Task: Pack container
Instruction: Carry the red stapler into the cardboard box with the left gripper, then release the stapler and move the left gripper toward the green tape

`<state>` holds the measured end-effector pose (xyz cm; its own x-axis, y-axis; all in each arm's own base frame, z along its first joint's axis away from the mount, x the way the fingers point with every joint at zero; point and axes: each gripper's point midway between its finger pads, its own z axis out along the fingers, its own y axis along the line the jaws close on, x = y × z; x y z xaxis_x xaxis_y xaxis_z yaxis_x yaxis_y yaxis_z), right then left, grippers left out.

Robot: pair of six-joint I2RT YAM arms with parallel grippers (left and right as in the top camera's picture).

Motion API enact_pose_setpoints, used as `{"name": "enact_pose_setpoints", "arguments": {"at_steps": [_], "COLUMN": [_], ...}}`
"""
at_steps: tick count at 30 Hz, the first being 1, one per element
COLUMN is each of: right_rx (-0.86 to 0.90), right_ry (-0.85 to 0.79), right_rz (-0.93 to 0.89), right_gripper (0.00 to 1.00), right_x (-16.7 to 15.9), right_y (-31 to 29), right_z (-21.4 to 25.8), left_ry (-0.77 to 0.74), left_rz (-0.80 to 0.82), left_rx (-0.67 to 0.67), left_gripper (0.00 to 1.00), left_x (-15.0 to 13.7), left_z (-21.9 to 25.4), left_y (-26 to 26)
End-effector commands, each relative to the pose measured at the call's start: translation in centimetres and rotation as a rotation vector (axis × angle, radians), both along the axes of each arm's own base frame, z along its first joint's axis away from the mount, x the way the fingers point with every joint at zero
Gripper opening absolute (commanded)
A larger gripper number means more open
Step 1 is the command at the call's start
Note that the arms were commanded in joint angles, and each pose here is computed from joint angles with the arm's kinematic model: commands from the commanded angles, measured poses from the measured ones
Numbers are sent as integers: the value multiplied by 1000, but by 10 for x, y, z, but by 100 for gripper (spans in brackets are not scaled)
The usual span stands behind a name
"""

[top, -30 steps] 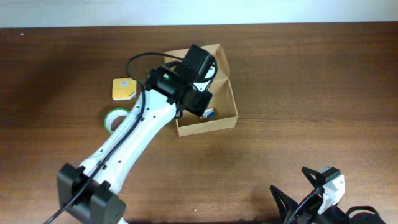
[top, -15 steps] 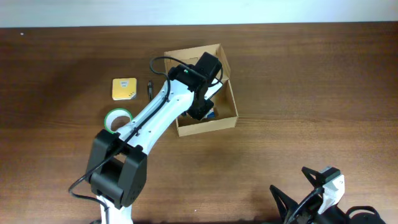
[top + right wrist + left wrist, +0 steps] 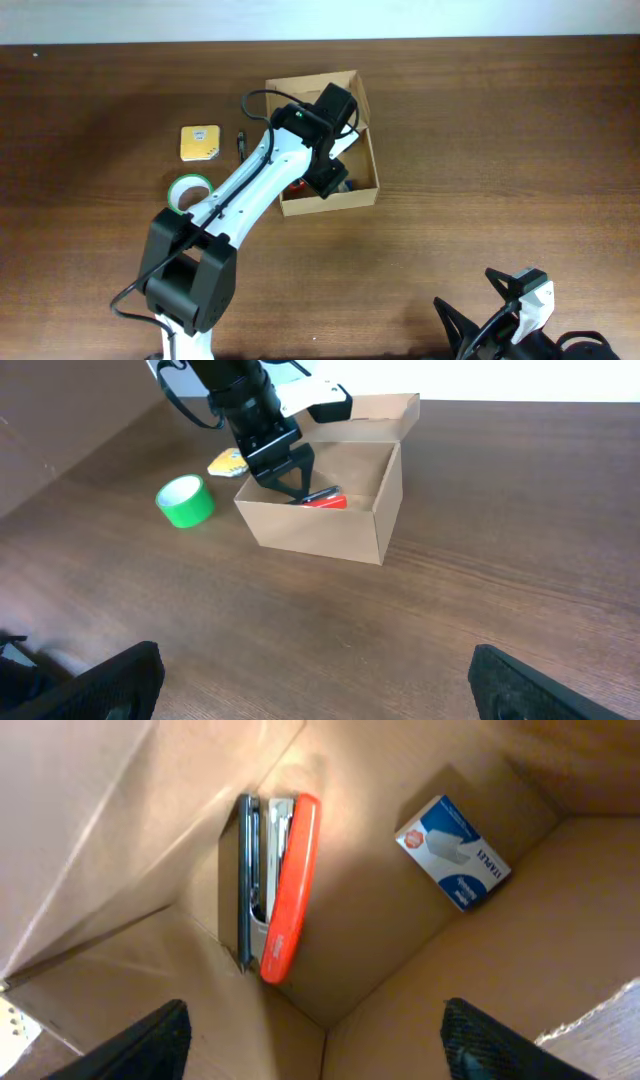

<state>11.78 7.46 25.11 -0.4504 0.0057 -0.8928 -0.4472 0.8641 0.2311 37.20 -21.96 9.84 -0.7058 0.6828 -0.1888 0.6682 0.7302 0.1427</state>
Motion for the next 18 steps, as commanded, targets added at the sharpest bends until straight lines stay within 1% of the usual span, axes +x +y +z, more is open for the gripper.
{"name": "enact_pose_setpoints", "arguments": {"at_steps": [1, 4, 9, 10, 13, 14, 18], "right_rx": [10, 10, 10, 11, 11, 10, 10], "right_ry": [-1, -1, -1, -1, -1, -1, -1], "right_rz": [5, 5, 5, 5, 5, 5, 5], "right_gripper": [99, 99, 99, 99, 99, 99, 99], "right_x": [-1, -1, -1, -1, -1, -1, -1], "right_y": [1, 1, 1, 1, 1, 1, 1], "right_z": [0, 0, 0, 0, 0, 0, 0], "left_ry": [-56, -114, -186, -196, -218, -210, -97], "left_rz": [24, 47, 65, 78, 191, 245, 473], "left_rx": [3, 17, 21, 23, 55, 67, 103], "left_gripper": [85, 86, 87, 94, 100, 100, 100], "left_x": [12, 24, 33, 34, 35, 33, 15], "left_z": [14, 33, 78, 88, 110, 114, 112], "left_y": [1, 3, 7, 11, 38, 52, 111]}}
